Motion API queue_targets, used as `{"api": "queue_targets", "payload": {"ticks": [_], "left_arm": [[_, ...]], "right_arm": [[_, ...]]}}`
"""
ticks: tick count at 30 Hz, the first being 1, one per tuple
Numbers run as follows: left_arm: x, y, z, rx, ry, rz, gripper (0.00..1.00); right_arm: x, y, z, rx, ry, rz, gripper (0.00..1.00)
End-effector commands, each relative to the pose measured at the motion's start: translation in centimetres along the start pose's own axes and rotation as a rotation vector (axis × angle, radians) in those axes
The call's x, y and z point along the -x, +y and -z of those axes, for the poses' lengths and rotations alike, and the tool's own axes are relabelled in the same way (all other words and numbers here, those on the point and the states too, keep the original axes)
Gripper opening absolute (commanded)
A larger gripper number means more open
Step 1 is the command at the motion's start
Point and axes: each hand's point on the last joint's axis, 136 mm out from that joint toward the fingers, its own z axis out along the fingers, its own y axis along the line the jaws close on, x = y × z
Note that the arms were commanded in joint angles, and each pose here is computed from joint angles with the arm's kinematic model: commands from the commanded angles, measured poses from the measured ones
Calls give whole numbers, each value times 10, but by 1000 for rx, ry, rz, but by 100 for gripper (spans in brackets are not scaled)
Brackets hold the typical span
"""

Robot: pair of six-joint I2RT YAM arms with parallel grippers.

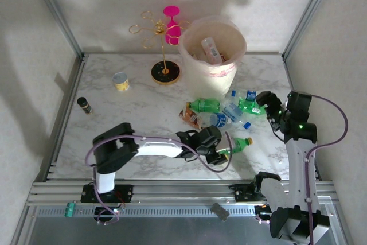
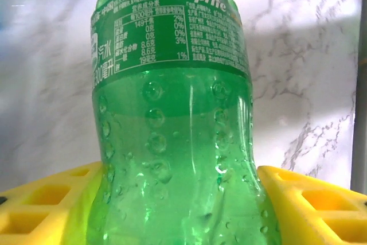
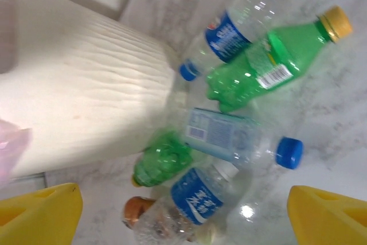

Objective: Put the plastic bottles in the bin

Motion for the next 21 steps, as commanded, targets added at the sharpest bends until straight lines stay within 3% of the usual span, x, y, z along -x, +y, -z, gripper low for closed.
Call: {"api": "queue_targets", "payload": {"ticks": [1, 8, 15, 17, 21], "left_arm": [[25, 16, 33, 92, -116, 96, 46], [37, 46, 98, 235, -233, 224, 47], [73, 81, 178, 375, -456, 403, 47], [88, 83, 200, 379, -532, 431, 47], [117, 82, 236, 349, -669, 468, 47]], "right_arm": [[1, 32, 9, 130, 4, 44, 91], [-5, 105, 48, 374, -79, 222, 88], [-46, 163, 71, 651, 64, 390, 89], [-66, 184, 89, 794, 92, 463, 91], [-90, 210, 101, 926, 160, 487, 91]]}}
